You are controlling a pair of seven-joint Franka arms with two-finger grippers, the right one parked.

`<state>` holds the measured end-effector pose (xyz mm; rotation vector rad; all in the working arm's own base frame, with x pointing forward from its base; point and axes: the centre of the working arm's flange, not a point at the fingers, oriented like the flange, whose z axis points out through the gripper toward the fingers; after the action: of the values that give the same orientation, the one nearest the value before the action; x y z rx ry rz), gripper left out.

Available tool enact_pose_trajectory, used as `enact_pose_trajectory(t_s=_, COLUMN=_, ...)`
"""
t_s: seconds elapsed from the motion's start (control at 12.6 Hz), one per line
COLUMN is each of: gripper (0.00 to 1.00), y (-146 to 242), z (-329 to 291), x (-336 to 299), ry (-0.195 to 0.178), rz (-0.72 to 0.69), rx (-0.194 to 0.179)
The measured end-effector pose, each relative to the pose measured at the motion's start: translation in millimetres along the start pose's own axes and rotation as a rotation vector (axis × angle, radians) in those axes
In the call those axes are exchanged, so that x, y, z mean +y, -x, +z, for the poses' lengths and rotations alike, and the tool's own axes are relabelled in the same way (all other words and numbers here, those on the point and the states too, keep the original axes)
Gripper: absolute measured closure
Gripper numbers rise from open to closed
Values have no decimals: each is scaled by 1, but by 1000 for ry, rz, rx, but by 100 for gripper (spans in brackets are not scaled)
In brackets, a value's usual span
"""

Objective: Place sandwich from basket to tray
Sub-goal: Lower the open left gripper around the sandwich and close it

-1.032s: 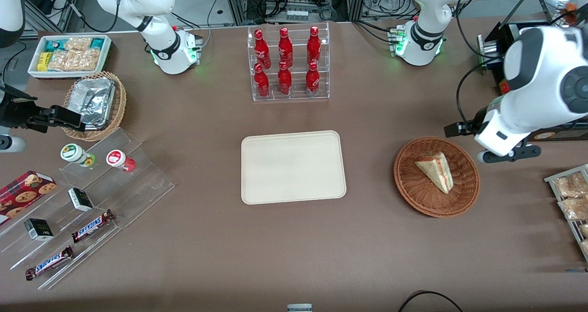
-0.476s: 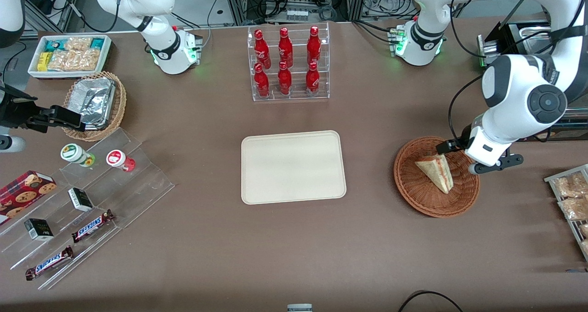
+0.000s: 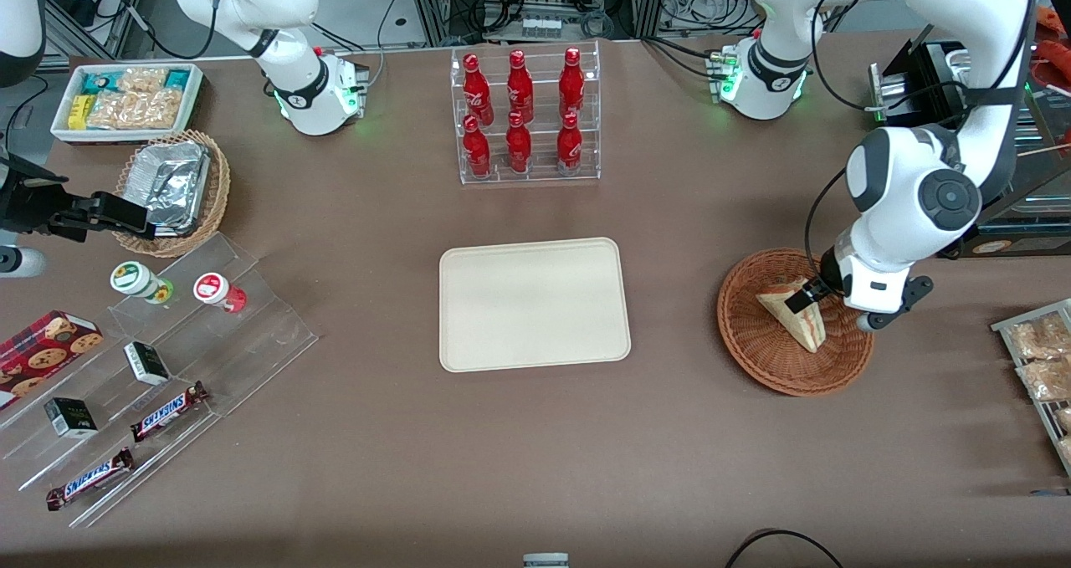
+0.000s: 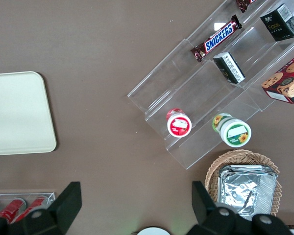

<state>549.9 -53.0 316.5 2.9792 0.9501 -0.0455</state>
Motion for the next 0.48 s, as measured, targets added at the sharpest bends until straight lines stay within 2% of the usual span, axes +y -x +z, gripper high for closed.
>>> enact_pose_trajectory(t_s=0.48, gripper=0, y=1, z=32, x=-1, ry=-30, rz=-32, rx=-44)
